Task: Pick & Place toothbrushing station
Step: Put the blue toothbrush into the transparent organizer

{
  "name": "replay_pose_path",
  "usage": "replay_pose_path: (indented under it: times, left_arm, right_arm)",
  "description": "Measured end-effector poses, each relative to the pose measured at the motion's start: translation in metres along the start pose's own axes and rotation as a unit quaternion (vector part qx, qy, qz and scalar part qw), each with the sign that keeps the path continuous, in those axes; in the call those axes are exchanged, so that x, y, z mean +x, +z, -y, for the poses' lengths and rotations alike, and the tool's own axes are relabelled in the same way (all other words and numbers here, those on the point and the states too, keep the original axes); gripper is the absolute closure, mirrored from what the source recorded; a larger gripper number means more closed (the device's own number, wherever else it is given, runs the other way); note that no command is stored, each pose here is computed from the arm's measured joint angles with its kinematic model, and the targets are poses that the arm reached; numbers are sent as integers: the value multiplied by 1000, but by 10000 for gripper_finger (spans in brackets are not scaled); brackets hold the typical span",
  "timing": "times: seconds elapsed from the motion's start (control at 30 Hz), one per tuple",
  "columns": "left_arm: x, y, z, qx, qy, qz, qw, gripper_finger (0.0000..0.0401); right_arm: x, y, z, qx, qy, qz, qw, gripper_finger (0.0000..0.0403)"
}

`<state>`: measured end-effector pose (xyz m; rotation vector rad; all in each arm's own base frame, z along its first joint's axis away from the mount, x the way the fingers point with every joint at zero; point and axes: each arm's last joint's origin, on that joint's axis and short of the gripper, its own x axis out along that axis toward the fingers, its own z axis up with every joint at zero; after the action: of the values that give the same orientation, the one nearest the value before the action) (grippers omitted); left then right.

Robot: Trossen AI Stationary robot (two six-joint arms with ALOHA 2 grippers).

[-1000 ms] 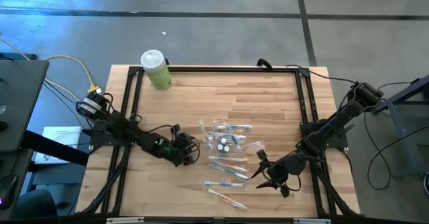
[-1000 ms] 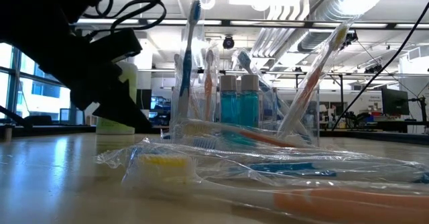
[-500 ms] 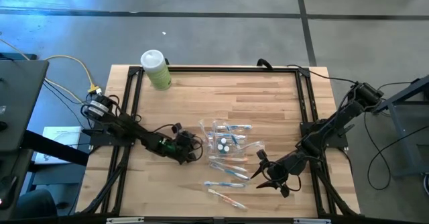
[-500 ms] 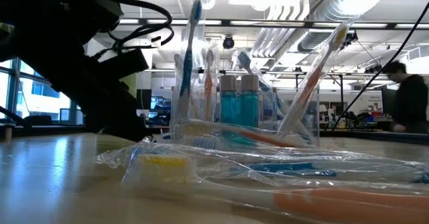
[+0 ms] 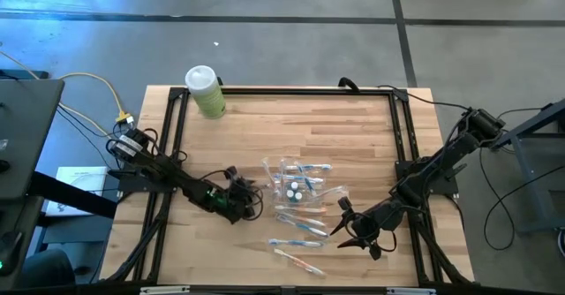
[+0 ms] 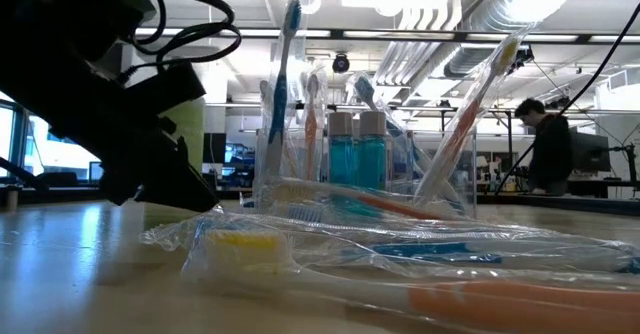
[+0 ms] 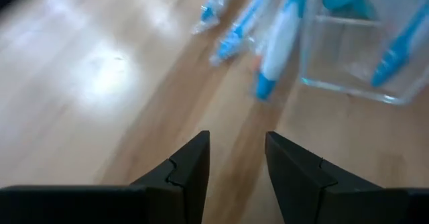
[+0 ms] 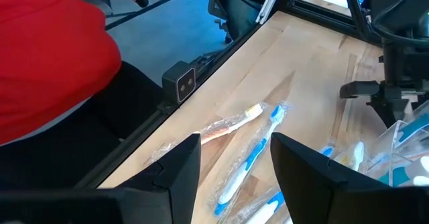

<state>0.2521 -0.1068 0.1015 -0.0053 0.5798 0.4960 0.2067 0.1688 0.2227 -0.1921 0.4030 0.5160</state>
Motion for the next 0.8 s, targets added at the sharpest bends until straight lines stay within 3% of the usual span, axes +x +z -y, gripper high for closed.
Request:
replay_pose_path:
  times: [0.13, 0.33, 0.8]
  left_arm:
    - [0, 1, -1, 8, 15, 14, 1000, 263]
    - [0, 8, 6, 20, -40, 26, 999, 263]
    - [22, 23, -11, -9, -61, 19, 998, 263]
  right_arm:
    - [0, 0, 0, -1, -2, 0, 1000, 229]
    - [0, 0, 0, -1, -2, 0, 1000, 229]
    - [0, 0, 0, 0, -2, 0, 1000, 229]
